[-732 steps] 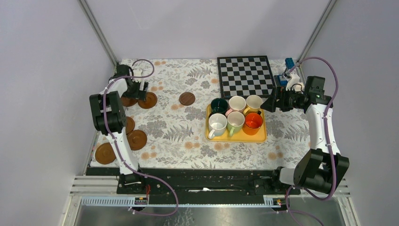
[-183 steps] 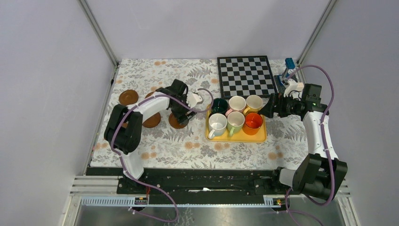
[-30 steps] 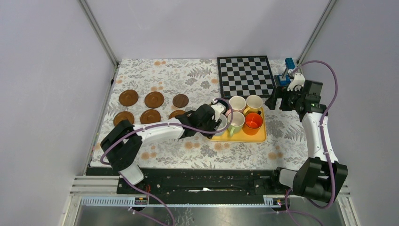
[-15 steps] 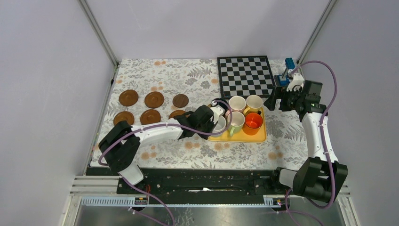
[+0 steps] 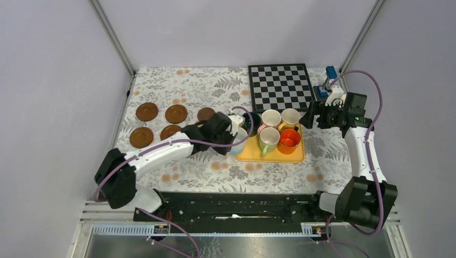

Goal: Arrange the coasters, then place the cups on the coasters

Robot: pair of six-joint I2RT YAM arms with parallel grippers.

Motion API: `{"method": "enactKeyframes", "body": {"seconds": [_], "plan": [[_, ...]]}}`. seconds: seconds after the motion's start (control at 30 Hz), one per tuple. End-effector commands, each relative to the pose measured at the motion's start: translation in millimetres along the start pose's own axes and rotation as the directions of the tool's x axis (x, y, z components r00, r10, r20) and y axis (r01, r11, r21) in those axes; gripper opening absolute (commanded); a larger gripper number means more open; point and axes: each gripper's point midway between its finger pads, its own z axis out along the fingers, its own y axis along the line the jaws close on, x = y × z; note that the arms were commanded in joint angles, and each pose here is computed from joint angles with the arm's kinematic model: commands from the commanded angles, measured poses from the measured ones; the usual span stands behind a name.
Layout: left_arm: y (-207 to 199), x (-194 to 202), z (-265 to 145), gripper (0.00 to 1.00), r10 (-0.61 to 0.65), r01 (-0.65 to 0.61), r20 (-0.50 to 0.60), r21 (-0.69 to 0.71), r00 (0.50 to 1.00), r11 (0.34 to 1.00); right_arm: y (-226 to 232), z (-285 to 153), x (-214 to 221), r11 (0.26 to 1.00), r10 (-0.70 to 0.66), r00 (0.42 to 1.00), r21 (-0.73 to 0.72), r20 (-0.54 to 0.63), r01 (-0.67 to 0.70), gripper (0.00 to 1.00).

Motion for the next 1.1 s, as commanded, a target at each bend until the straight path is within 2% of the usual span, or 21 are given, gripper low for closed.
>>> {"method": "enactKeyframes", "body": {"seconds": [0.0,0.33,0.6,0.73,0.87,1.07], "plan": [[26,-71,-58,0.0,-0.046,0.056,0.242,-0.033,0.969,0.998,13,-8,-16,0.998,-0.037,0.999,-0.051,0.024,0.039,0.98],[157,-86,-123,0.0,-0.141,0.226,0.394,-0.179,0.908,0.958,20,-8,-16,0.995,-0.032,0.999,-0.096,0.002,0.032,0.98],[260,-50,-158,0.0,-0.165,0.309,0.427,-0.294,0.889,0.905,22,-8,-9,0.993,-0.035,0.999,-0.109,-0.012,0.034,0.98],[291,-37,-159,0.0,-0.142,0.292,0.428,-0.31,0.893,0.905,24,-6,-5,0.991,-0.036,0.999,-0.133,-0.029,0.032,0.98],[322,-28,-159,0.0,-0.148,0.323,0.46,-0.33,0.876,0.887,25,-7,-3,0.99,-0.04,0.999,-0.135,-0.029,0.036,0.98],[369,-6,-156,0.0,-0.15,0.344,0.453,-0.383,0.879,0.858,30,-10,-1,0.986,-0.054,0.998,-0.16,-0.023,0.05,0.98]]}}
